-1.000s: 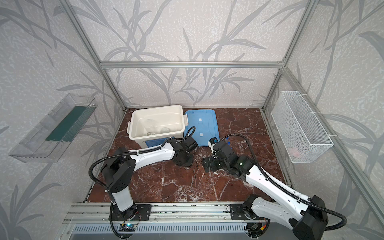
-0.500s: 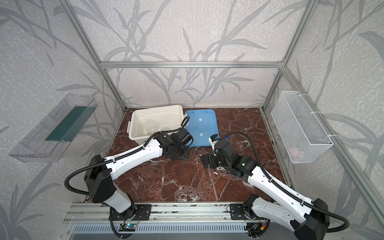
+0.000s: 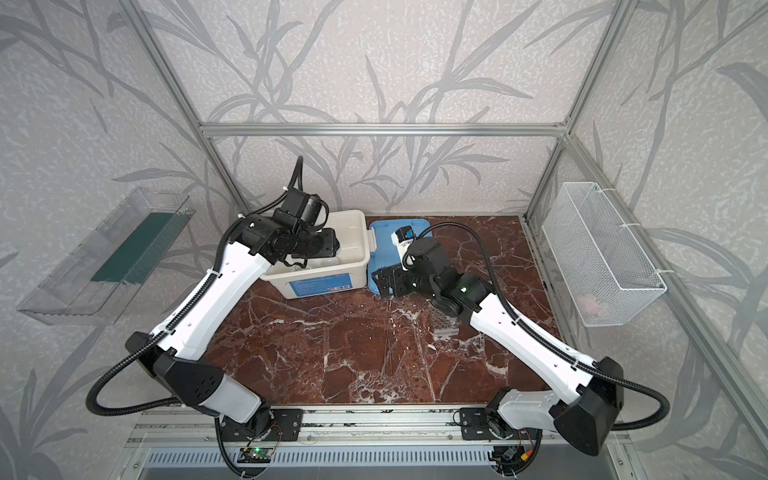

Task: Organize the chemistry lab equipment
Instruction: 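Lift the glass bottle and carry it over the white tub with the left gripper, then lower the bottle into the white tub and open the left gripper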

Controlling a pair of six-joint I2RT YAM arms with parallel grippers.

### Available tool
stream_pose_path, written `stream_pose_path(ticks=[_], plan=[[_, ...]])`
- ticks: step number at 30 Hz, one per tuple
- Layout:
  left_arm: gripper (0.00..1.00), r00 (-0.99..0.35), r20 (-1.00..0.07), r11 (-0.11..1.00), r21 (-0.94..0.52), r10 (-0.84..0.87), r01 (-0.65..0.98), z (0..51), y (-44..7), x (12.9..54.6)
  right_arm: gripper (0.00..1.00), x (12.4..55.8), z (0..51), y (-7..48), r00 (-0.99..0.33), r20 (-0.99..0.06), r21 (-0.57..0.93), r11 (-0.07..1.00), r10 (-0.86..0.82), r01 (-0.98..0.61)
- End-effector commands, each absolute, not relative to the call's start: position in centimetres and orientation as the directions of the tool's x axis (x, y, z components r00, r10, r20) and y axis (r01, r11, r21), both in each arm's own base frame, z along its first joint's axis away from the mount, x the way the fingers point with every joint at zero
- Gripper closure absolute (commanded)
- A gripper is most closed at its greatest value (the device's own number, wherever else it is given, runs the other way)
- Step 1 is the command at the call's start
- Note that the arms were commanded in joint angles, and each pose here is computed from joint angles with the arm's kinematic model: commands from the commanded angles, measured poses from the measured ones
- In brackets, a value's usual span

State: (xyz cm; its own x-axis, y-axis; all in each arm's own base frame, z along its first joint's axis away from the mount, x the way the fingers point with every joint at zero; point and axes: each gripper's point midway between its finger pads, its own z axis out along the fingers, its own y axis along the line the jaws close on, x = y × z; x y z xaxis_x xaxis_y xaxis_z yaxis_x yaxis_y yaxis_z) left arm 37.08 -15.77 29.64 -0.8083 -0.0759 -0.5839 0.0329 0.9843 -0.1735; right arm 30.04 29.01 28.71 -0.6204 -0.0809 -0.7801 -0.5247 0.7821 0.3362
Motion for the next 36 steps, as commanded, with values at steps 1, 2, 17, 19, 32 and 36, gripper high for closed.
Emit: stream_pose_path(ticks=[1, 2, 17, 19, 32, 36], plan=[[0.72, -0.868, -0.496, 0.997, -0.072, -0.022, 0.016, 25.9, -13.8, 38.7, 0.03, 31.5, 29.0, 31.3, -0.639, -0.763, 0.361, 0.757, -0.095, -0.544], [0.72, -0.876, -0.481, 0.998, -0.069, -0.031, 0.003, 24.9, -13.4, 39.6, 0.03, 32.2, 28.7, 32.0, -0.651, -0.753, 0.371, 0.758, -0.092, -0.537], [0.73, -0.945, -0.302, 0.992, -0.029, -0.123, -0.120, 13.4, -11.4, 46.4, 0.08, 36.8, 26.7, 38.6, -0.681, -0.722, 0.426, 0.697, -0.122, -0.576], [0.73, -0.951, -0.279, 0.991, -0.016, -0.130, -0.131, 11.9, -11.1, 46.5, 0.09, 36.9, 26.6, 39.3, -0.678, -0.724, 0.436, 0.678, -0.126, -0.591], [0.74, -0.961, -0.220, 0.985, -0.010, -0.168, -0.170, 6.9, -10.5, 46.1, 0.12, 37.5, 25.2, 41.0, -0.679, -0.714, 0.441, 0.644, -0.170, -0.625], [0.74, -0.962, -0.203, 0.983, -0.027, -0.183, -0.181, 5.8, -10.6, 45.8, 0.12, 37.6, 24.9, 40.9, -0.681, -0.711, 0.436, 0.651, -0.174, -0.622]])
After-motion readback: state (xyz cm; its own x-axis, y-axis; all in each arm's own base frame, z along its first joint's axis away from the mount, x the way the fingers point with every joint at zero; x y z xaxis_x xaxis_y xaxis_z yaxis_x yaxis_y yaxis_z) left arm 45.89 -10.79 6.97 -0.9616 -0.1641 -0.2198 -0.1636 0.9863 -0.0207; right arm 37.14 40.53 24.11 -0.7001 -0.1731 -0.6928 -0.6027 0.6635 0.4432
